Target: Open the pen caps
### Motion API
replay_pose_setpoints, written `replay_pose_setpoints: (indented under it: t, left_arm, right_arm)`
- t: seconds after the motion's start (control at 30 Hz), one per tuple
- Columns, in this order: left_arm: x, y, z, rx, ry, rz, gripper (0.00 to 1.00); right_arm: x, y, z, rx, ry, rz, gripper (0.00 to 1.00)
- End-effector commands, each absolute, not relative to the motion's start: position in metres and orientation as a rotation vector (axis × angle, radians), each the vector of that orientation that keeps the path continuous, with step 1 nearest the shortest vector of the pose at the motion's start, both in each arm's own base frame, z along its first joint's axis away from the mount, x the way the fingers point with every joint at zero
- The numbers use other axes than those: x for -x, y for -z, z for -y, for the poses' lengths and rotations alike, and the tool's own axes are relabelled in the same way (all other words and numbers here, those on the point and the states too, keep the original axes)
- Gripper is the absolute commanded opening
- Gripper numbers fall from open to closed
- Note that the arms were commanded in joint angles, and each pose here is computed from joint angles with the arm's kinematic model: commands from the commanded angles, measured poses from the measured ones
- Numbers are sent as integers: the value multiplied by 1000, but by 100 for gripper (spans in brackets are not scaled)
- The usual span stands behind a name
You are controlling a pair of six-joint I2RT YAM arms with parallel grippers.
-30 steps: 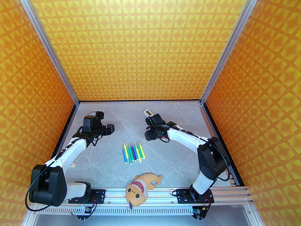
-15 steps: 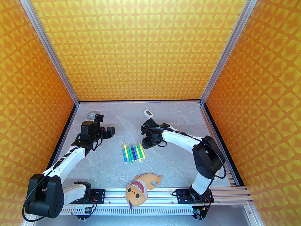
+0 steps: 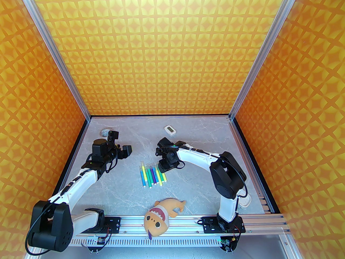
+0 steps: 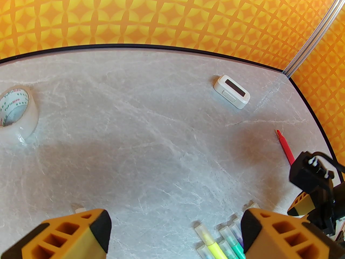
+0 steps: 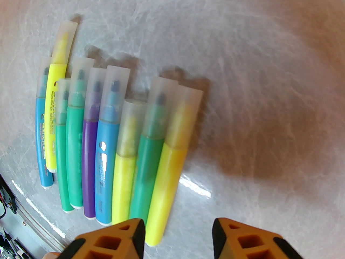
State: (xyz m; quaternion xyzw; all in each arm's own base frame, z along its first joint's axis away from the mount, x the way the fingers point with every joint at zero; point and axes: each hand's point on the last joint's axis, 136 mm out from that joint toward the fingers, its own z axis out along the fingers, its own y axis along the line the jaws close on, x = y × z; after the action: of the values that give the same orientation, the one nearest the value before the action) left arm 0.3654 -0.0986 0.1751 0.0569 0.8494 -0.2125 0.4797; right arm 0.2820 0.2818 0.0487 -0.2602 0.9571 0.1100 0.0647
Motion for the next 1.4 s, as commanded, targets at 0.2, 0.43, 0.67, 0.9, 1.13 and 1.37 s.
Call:
replay_pose_setpoints:
  t: [0.2, 0.43, 0.67, 0.9, 1.13, 1.37]
  left_arm:
    - [-354, -174, 101, -190, 517, -2042, 84]
    - [-349, -177, 100, -203, 509, -2024, 84]
    - [-349, -178, 100, -209, 504, -2023, 84]
    - [-349, -177, 100, -210, 504, -2024, 85]
    - [-349, -177, 100, -211, 503, -2024, 85]
    - [-349, -176, 100, -217, 500, -2024, 85]
  right_arm:
    - [-278, -37, -284, 736, -309, -2936, 42]
    - [-274, -26, -286, 730, -293, -2958, 41]
    - [-272, -13, -287, 711, -289, -2981, 39]
    - [-277, 0, -276, 713, -164, -2993, 36]
    - [-286, 5, -268, 707, -46, -2993, 32]
    - [-291, 21, -266, 698, 14, -3005, 28]
